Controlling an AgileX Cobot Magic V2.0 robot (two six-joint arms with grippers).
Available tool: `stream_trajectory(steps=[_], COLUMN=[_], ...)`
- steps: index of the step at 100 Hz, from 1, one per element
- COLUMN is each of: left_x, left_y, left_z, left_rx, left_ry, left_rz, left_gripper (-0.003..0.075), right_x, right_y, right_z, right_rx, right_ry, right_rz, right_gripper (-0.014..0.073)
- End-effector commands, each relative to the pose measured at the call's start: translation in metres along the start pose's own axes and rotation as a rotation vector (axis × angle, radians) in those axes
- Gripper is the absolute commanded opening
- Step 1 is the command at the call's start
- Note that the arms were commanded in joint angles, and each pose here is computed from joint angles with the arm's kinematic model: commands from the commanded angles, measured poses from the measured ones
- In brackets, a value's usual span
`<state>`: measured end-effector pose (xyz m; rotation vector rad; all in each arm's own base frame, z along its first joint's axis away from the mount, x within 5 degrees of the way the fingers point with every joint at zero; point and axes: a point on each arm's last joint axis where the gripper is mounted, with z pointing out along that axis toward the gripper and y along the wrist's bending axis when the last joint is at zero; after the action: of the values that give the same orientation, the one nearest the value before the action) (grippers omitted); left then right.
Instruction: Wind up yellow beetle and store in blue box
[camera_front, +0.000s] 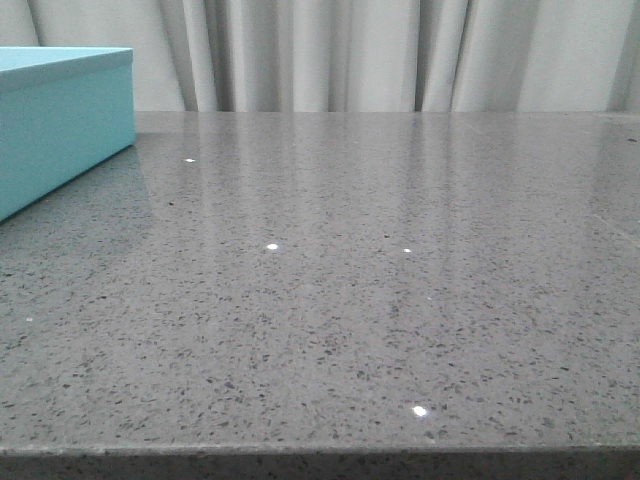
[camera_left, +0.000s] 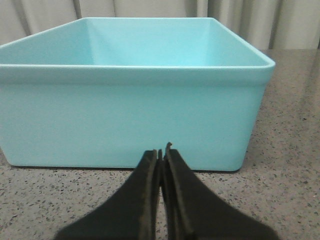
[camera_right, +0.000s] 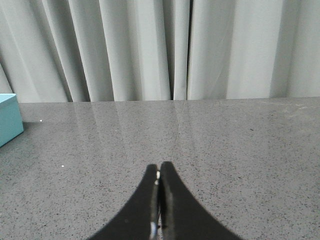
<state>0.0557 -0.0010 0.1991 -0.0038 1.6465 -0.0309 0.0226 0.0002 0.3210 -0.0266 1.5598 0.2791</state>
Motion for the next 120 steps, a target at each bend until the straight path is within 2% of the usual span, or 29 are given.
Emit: stream_trajectory(steps=[1,31,51,84,101,120], left_x=[0.006,0.006,0.006,0.006,0.006,0.006], left_y=[0.0,0.0,0.0,0.0,0.0,0.0], left_z=[0.0,0.0,0.0,0.0,0.0,0.0], left_rx=[0.002,0.002,0.002,0.002,0.002,0.002], left_ry=[-0.066,-0.066,-0.066,-0.066,-0.066,-0.066], left_rz=[-0.02,-0.02,-0.02,-0.02,-0.02,-0.02], left_gripper=[-0.002,-0.002,-0.002,-0.002,-0.002,-0.002], right_x=[-0.014,-0.013,-0.004,0.041,0.076,0.101], right_y=[0.002,0.002,0.001,-0.011,-0.019,-0.022], right_z=[0.0,0.0,0.005,0.026,0.031,0.028], right_rx=[-0.014,-0.013,0.032,0.14,0.163,0.168], right_ry=[-0.086,-0.084,-0.14,-0.244,-0.215,-0.187], right_rz=[-0.025,-0.025,-0.04,-0.047,-0.054,-0.054], right_gripper=[-0.0059,-0.0059,-0.0059,-0.0059,-0.0059,-0.0059])
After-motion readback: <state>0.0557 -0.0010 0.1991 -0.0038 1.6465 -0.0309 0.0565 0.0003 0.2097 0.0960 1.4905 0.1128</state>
